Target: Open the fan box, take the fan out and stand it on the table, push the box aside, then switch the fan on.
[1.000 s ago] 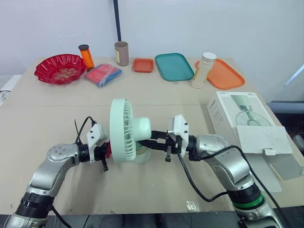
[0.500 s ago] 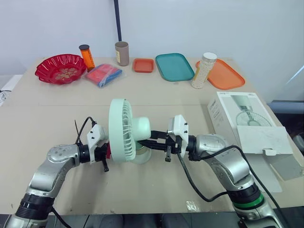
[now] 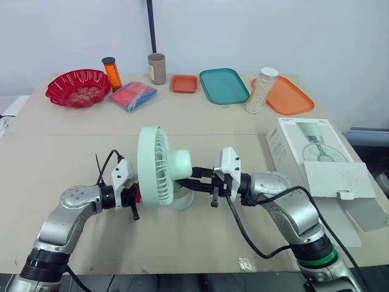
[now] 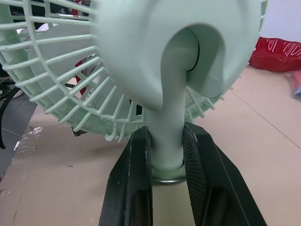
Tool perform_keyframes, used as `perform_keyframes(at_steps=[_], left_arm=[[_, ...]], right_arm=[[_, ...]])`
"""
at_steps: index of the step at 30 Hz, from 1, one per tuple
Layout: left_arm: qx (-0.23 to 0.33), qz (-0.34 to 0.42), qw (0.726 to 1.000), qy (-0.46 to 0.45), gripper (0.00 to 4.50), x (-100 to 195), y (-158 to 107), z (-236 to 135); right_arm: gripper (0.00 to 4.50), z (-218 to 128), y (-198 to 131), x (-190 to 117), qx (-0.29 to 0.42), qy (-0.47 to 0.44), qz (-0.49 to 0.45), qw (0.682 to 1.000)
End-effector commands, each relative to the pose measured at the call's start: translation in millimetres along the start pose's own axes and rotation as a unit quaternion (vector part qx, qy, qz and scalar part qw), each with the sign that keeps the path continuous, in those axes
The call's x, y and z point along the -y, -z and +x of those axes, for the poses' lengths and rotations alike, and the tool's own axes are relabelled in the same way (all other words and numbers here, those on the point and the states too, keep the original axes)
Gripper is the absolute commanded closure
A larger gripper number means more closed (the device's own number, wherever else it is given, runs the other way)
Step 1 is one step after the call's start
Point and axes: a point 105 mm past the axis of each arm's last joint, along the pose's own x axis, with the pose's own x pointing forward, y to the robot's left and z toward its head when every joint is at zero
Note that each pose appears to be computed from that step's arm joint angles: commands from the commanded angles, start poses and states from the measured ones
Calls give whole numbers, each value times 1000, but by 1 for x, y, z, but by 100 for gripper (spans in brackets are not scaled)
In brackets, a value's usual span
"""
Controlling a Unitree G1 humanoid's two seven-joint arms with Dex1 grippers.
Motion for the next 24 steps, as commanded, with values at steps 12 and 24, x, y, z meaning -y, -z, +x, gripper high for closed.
perform_keyframes(at_steps=[12,24], left_arm=[[22,16,999,24,438,9,-11,6],[25,21,999,0,438,0,-17,-2]], right_arm=[[416,4,-6,-6,7,-14,-13,1000],[416,3,-8,-6,7,-18,-16,1000]])
